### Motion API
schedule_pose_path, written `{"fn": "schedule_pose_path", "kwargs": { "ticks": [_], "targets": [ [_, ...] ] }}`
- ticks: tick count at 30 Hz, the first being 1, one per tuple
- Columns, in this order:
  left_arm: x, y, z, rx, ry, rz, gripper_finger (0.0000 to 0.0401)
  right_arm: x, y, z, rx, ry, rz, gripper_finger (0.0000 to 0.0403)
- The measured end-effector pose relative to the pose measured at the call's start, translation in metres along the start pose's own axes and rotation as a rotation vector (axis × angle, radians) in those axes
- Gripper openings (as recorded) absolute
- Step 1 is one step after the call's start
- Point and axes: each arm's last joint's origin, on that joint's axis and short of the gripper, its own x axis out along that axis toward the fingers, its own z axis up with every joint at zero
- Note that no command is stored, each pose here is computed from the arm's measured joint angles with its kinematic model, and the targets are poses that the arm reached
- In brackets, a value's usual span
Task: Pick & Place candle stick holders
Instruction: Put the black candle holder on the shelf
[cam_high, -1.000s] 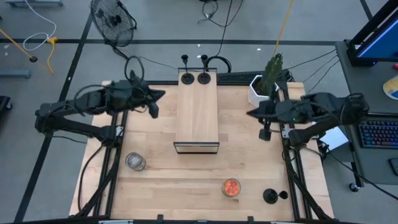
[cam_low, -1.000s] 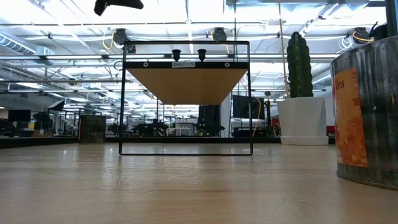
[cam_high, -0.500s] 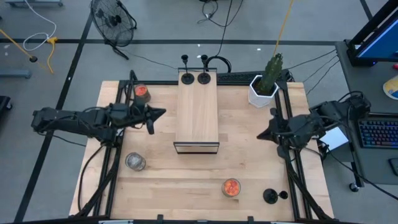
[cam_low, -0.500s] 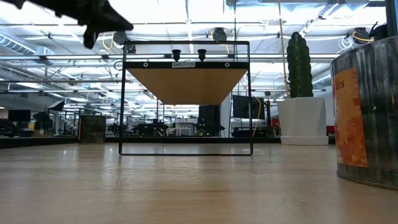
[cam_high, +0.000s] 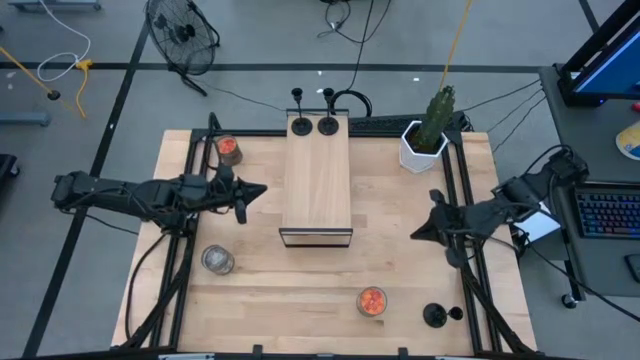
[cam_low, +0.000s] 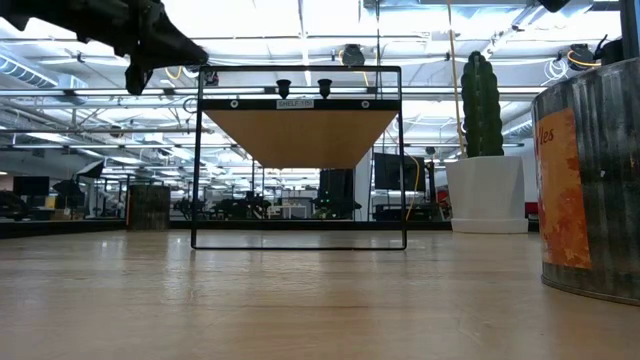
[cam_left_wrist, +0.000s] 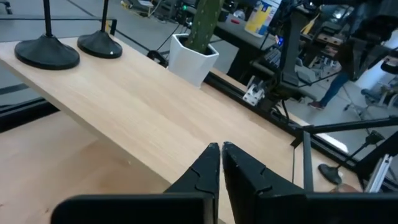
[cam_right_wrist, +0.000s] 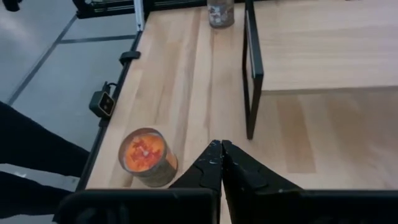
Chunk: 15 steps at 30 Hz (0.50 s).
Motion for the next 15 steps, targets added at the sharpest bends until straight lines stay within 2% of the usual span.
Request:
{"fn": "schedule_pose_path", "kwargs": {
  "ticks": [9,15],
  "targets": [
    [0.0000,-0.0011,0.0020,-0.023,-0.019,-0.012,0.0031,-0.0005,0.0010,-0.0005,0.003,0.003,0.010,0.0006],
    [-0.0006,-0.0054,0.0007,0.069,0.039,-0.150,0.0031,-0.0005,0.0017,-0.0017,-0.060,0.015,0.016,0.0003]
  ]
}}
